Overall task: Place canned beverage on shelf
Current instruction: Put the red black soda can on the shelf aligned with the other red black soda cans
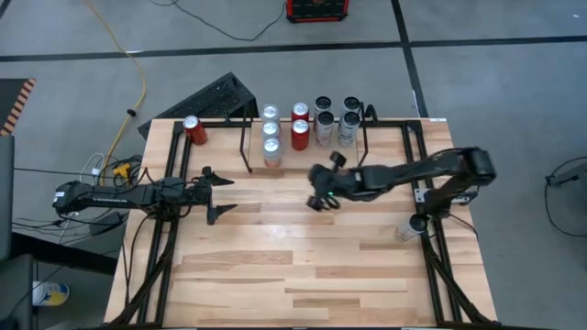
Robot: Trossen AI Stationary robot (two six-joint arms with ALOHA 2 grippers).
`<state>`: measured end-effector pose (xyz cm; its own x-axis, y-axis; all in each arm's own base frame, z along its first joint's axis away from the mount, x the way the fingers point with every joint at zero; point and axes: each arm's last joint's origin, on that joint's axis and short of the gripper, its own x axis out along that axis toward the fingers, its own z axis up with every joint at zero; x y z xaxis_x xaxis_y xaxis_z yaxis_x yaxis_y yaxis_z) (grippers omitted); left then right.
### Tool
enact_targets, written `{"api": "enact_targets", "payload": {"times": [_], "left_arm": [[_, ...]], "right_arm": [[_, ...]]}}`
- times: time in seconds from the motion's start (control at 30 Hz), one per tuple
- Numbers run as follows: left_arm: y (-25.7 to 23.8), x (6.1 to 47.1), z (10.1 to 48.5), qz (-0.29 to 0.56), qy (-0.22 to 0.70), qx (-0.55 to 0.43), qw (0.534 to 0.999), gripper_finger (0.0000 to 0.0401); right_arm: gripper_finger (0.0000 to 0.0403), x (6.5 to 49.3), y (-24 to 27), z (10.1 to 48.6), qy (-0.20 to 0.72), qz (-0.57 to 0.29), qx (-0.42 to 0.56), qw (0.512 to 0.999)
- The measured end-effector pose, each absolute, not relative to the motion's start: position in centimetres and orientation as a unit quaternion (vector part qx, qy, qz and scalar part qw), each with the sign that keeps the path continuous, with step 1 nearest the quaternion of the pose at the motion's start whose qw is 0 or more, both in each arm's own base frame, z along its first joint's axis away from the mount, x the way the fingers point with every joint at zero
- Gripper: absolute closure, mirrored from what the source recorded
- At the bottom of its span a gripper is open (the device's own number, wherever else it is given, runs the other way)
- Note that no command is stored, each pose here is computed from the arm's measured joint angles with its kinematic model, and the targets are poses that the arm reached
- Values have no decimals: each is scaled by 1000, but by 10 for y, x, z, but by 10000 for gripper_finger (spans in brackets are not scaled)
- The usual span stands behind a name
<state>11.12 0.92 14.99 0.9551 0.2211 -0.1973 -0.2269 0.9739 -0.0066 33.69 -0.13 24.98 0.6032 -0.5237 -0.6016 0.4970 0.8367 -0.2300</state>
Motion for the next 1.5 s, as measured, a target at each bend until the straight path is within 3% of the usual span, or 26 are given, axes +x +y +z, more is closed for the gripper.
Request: {"api": "enact_targets", "payload": {"times": [0.23, 0.47, 0.93, 1.5], "left_arm": [[9, 111, 150, 113, 98, -15, 989, 24], [9, 111, 150, 113, 98, -15, 989, 24], [9, 111, 150, 113, 98, -14, 989, 24], [9, 111, 150, 113, 98, -14, 989, 24]], "right_arm": [[377, 286, 37, 286, 381, -203, -10, 902], [378, 268, 75, 295, 363, -169, -47, 915], [376, 277, 111, 271, 366, -165, -48, 915], [375, 280, 131, 269, 331, -159, 33, 929]]}}
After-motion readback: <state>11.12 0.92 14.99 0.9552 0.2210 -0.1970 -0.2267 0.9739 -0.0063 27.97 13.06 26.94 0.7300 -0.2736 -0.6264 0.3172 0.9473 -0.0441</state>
